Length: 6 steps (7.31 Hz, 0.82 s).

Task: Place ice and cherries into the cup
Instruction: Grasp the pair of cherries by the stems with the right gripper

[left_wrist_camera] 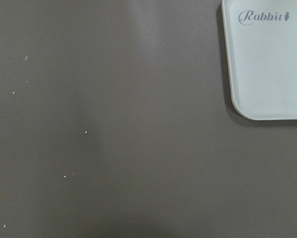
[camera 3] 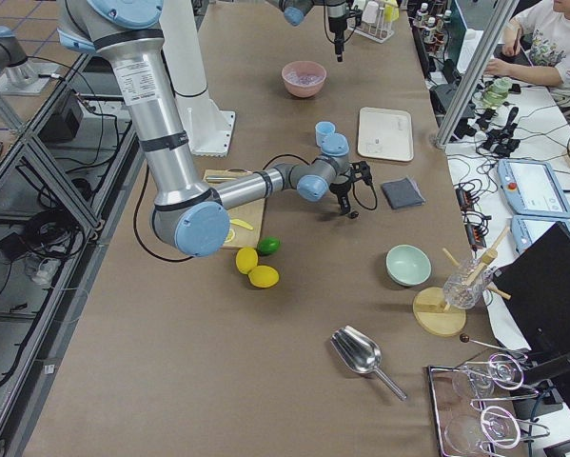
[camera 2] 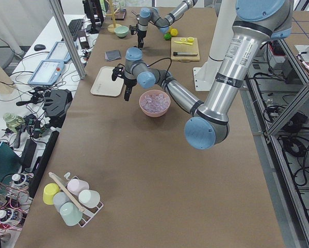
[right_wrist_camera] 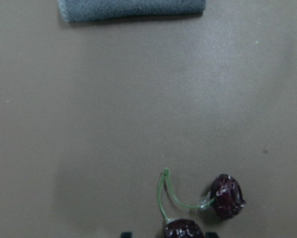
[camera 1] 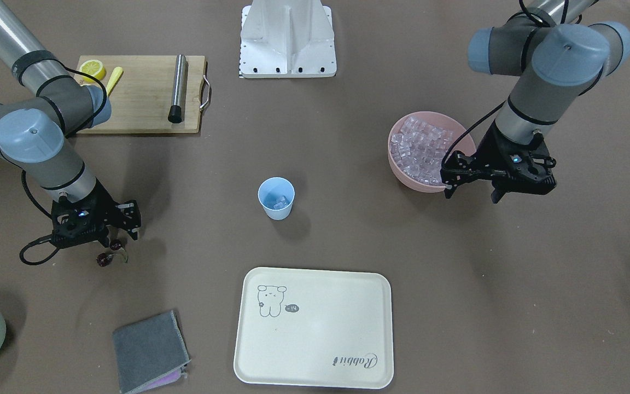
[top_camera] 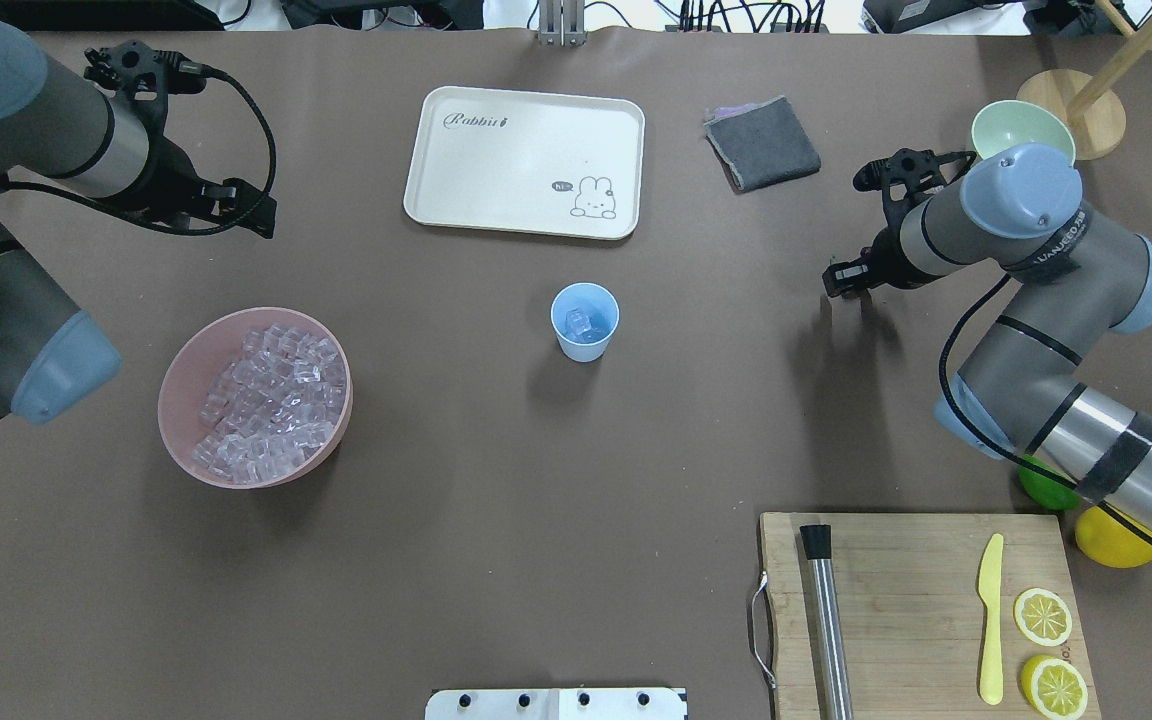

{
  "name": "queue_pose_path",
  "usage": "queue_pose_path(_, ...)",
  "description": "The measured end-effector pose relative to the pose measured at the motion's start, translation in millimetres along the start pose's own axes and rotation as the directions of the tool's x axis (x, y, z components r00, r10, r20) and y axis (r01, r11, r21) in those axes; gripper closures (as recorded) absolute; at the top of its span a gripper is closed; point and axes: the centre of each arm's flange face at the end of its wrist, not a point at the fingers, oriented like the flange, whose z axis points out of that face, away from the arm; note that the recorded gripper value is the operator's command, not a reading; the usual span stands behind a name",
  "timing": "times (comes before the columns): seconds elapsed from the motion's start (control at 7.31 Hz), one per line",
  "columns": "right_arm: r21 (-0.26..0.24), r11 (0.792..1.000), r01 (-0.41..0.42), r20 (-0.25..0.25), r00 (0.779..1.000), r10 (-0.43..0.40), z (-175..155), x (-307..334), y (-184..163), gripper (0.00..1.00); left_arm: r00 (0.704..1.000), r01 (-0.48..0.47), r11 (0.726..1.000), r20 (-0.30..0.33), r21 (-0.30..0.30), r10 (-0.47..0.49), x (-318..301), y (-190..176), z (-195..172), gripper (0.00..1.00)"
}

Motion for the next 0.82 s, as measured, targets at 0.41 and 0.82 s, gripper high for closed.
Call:
queue_pose_path(0.41, 0.013, 1.000, 0.004, -0.017, 1.000, -0.003, 1.2, 2.1, -1.4, 0.84, 1.000, -0.002, 1.000, 0.000, 0.000, 0.002, 1.1, 0.6, 0.9, 0.02)
queue_pose_path(0.82, 0.030, 1.000, -0.010, -0.011, 1.000, 0.010, -9.6, 0.7, -12.5, 0.96, 1.000, -0.001, 1.000, 0.001, 0.000, 0.001, 1.0, 0.4, 1.6, 0.03)
